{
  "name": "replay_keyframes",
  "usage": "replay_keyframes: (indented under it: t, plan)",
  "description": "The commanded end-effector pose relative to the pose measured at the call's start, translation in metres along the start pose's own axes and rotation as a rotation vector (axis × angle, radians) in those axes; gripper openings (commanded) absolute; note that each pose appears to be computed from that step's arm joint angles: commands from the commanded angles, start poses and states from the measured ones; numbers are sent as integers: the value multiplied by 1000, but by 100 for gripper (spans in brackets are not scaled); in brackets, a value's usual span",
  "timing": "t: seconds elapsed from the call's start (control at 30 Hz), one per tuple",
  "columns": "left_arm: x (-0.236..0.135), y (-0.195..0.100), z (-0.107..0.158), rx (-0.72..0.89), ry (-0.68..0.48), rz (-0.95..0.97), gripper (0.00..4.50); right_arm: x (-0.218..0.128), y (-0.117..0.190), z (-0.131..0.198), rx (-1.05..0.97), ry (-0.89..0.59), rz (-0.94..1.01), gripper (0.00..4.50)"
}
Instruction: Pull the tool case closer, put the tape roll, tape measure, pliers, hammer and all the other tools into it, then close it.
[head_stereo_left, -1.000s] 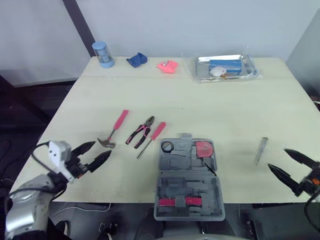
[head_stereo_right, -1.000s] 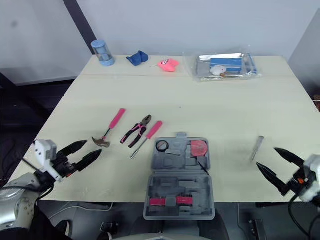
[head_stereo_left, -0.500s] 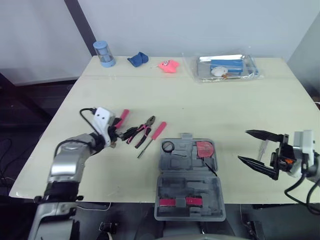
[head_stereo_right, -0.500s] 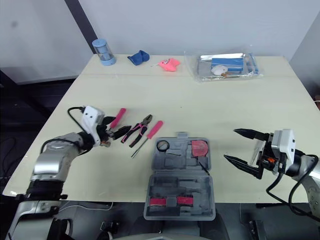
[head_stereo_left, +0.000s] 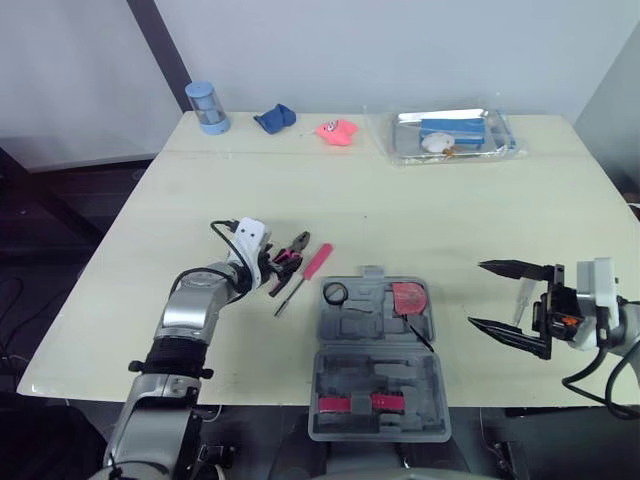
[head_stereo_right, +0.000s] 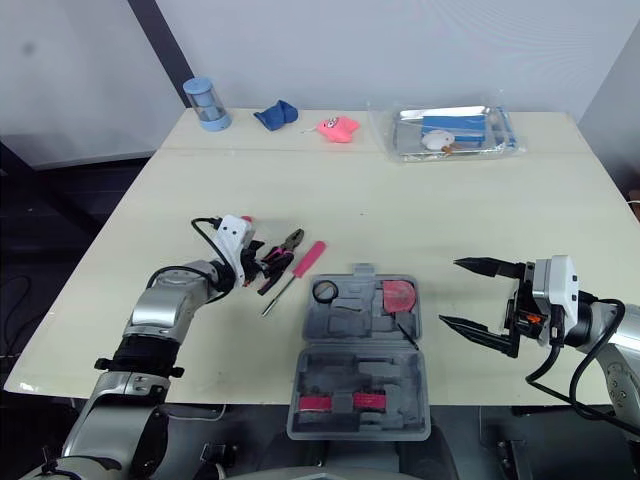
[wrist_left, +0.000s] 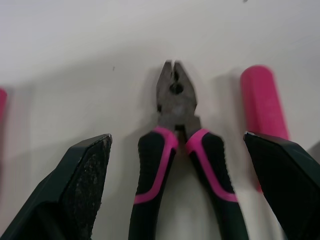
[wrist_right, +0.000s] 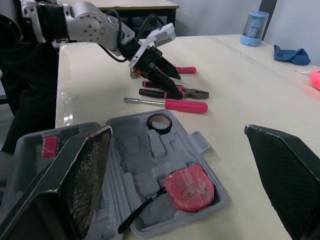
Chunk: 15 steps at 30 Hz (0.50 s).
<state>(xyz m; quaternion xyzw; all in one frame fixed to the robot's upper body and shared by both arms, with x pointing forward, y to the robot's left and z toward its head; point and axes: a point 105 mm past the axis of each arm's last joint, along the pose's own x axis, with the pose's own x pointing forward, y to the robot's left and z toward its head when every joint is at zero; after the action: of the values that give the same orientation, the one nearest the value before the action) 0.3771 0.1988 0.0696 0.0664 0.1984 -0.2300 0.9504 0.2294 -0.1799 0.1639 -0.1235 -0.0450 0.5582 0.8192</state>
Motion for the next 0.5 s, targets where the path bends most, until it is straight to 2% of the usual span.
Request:
replay_keyframes:
  t: [0.03, 0.5]
  plan:
    - [0, 4, 3, -11, 1, 24, 450, -5, -2, 8, -46, -6, 0, 448]
    - [15, 3, -4, -70, 32, 20, 450, -10, -1, 4, -56, -1, 17, 448]
